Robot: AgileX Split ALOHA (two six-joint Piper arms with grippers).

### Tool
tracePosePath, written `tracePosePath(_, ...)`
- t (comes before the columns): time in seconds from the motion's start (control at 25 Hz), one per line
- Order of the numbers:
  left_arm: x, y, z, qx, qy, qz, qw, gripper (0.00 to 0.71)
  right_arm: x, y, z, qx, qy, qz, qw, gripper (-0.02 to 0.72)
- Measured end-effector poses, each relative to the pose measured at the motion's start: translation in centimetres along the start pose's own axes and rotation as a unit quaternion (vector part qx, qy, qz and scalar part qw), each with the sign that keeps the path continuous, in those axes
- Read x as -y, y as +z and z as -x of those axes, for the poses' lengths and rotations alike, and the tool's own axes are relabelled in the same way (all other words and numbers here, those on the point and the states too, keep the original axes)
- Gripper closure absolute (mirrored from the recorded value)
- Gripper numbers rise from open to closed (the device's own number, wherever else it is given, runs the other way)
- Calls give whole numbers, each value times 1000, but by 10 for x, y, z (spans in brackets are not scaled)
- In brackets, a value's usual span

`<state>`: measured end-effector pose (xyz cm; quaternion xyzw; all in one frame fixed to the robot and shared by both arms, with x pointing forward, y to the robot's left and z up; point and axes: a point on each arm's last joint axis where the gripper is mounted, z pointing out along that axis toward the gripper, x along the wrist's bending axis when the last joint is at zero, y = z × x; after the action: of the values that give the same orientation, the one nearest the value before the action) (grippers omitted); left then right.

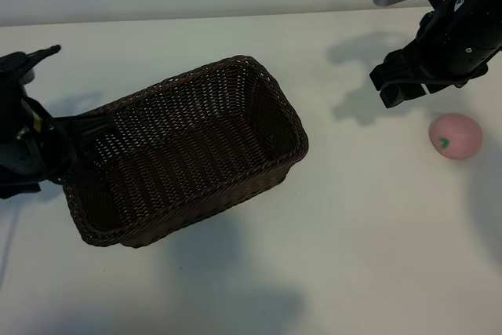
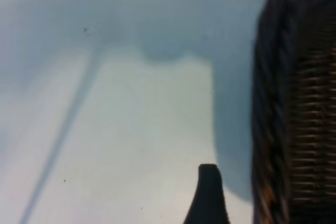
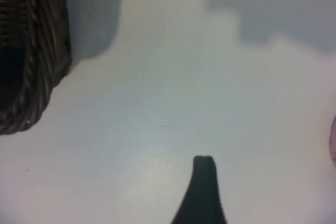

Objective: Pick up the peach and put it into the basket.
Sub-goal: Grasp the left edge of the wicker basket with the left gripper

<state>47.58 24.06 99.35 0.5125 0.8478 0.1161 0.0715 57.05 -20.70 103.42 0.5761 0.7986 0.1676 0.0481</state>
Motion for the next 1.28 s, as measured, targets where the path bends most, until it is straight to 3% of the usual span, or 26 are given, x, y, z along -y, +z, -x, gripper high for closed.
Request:
tracePosePath(0.32,-8,15,-3,8,14,-24,1000,120,0,0,0,0,0,0,1000,107)
tracePosePath(0.6,-9,31,11,44,4,-35,998,120,0,0,0,0,0,-1,1000,107)
tracePosePath(0.84,-6,47,15,38,9,-61,997,120,0,0,0,0,0,-1,1000,107)
tracePosePath(1.28,-6,54,17,38,13,-64,997,120,0,0,0,0,0,-1,1000,107)
